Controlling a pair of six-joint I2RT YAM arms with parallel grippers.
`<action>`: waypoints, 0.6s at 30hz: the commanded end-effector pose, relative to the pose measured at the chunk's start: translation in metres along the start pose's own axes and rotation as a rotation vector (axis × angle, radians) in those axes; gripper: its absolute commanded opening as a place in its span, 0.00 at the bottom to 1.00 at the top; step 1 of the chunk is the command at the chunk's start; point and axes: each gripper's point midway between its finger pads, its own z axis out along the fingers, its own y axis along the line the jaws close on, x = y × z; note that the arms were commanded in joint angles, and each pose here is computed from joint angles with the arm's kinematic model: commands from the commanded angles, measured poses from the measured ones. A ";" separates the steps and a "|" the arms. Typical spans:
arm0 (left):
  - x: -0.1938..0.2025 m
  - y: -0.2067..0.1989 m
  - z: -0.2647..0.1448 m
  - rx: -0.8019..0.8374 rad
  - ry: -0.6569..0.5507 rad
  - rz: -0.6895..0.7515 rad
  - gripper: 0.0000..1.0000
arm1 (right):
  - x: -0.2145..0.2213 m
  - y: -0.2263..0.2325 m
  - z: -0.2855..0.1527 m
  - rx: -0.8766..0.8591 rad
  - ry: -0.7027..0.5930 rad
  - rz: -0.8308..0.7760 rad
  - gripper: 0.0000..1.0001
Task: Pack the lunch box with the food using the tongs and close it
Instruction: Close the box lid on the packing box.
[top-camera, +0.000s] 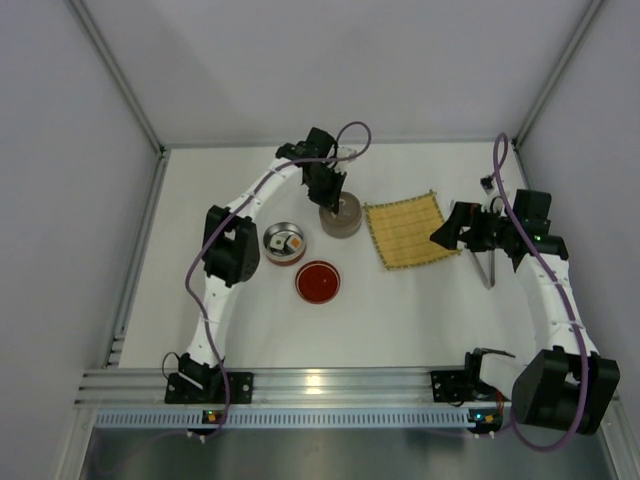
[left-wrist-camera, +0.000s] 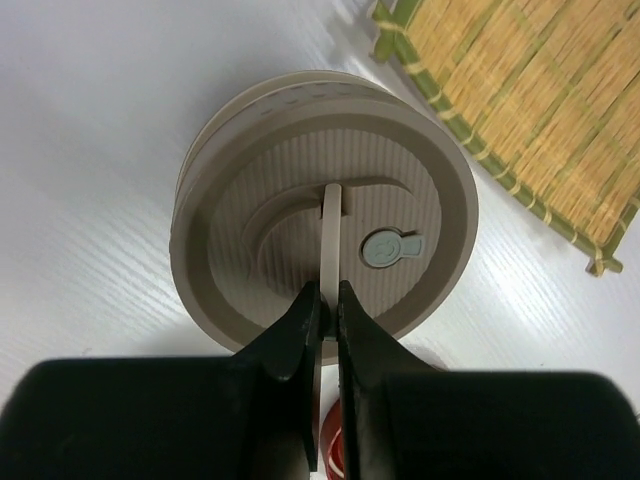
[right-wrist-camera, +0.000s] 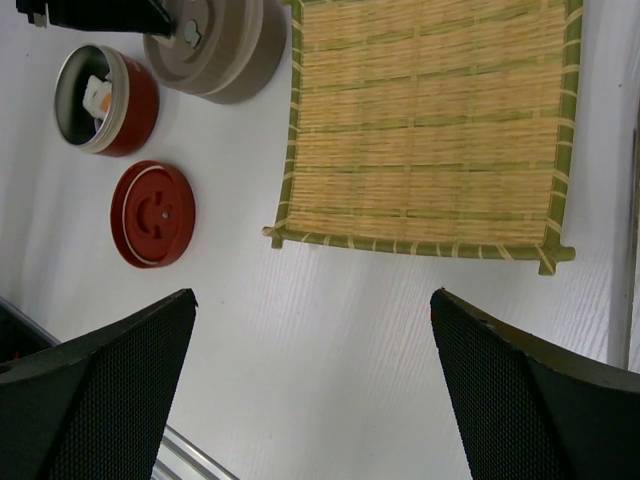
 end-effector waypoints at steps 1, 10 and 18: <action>0.068 0.021 0.000 -0.110 0.212 0.018 0.00 | -0.016 0.000 -0.004 -0.012 -0.056 -0.031 0.99; 0.092 0.023 -0.045 -0.188 0.264 0.057 0.00 | -0.017 0.003 -0.004 -0.028 -0.062 -0.028 0.99; 0.048 0.005 -0.070 -0.157 0.114 0.044 0.00 | -0.016 0.005 -0.002 -0.044 -0.066 -0.007 0.99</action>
